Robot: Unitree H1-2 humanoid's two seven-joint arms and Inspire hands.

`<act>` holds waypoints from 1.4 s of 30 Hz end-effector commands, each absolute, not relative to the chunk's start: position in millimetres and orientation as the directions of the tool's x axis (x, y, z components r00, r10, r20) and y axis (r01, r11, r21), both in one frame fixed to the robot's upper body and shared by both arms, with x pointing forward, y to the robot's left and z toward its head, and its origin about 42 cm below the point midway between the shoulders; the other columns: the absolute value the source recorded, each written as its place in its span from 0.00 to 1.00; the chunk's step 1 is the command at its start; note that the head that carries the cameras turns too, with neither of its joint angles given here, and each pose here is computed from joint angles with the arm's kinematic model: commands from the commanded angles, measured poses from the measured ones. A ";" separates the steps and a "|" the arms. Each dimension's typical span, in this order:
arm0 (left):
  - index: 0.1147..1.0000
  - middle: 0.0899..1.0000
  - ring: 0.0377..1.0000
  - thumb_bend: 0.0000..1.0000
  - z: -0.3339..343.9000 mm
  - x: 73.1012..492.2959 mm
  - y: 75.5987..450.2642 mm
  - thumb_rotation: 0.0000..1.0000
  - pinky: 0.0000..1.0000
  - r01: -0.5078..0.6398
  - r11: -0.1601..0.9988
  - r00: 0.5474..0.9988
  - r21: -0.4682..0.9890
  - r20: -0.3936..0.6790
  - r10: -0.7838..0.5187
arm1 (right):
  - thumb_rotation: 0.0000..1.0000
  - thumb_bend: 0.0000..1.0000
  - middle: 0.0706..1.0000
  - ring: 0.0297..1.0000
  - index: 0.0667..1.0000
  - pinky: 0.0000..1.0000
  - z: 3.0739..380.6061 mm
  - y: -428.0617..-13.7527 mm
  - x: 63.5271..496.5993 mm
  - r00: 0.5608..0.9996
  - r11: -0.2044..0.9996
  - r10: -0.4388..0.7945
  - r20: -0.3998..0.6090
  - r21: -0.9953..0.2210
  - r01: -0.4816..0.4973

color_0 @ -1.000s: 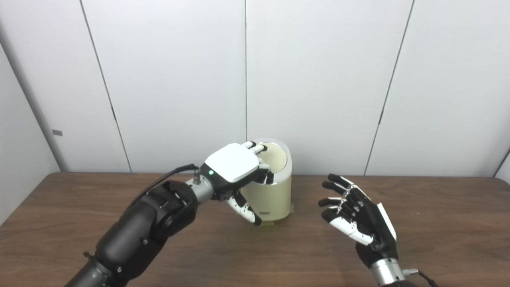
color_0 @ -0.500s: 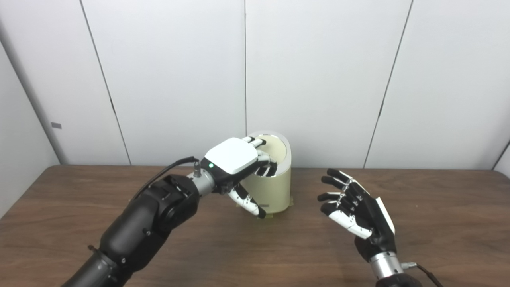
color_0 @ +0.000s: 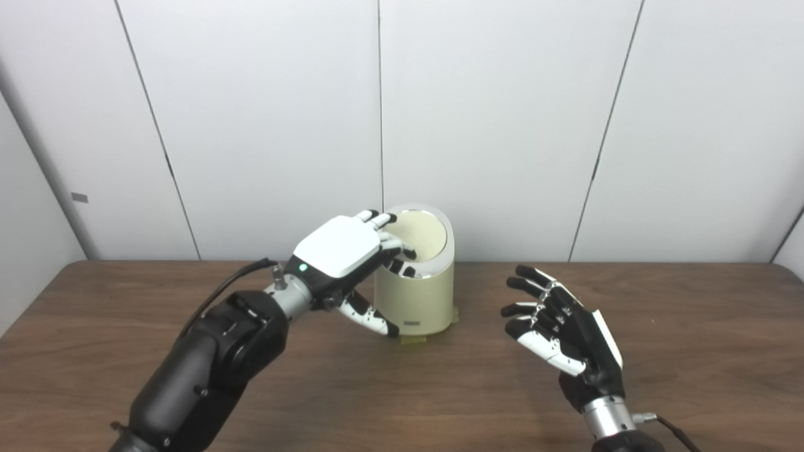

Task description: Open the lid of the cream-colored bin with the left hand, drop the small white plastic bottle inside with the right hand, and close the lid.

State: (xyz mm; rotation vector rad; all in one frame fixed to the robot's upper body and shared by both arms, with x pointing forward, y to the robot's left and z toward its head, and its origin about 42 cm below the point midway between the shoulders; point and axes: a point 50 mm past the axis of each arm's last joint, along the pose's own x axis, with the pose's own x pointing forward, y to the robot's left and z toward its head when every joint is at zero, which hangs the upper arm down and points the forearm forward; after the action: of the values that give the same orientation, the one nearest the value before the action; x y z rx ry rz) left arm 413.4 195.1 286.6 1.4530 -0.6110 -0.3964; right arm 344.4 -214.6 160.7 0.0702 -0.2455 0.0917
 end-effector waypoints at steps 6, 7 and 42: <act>0.82 0.83 0.97 0.77 313.7 396.0 209.7 0.37 1.00 -0.323 0.249 0.757 0.913 0.407 -0.511 | 0.31 0.66 0.73 0.57 0.74 0.45 180.0 -213.5 349.6 0.944 0.992 0.084 0.320 0.066 -0.110; 0.83 0.84 0.97 0.77 311.9 393.3 211.9 0.36 1.00 -0.326 0.270 0.758 0.906 0.421 -0.498 | 0.30 0.67 0.73 0.57 0.74 0.45 179.3 -214.1 349.7 0.944 0.992 0.083 0.318 0.067 -0.110; 0.72 0.65 0.57 0.60 184.8 333.4 248.7 0.12 0.43 0.068 0.997 0.964 -0.022 0.260 -0.060 | 0.31 0.69 0.74 0.59 0.76 0.47 166.2 -232.4 344.4 0.937 1.000 0.020 0.348 0.013 -0.026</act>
State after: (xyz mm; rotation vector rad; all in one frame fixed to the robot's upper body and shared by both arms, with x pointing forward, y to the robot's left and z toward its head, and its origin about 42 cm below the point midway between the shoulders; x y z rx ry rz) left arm 325.1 251.0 162.3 -0.0294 -0.1806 -0.0525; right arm 339.0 -233.1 147.1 0.0166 -0.2507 0.0313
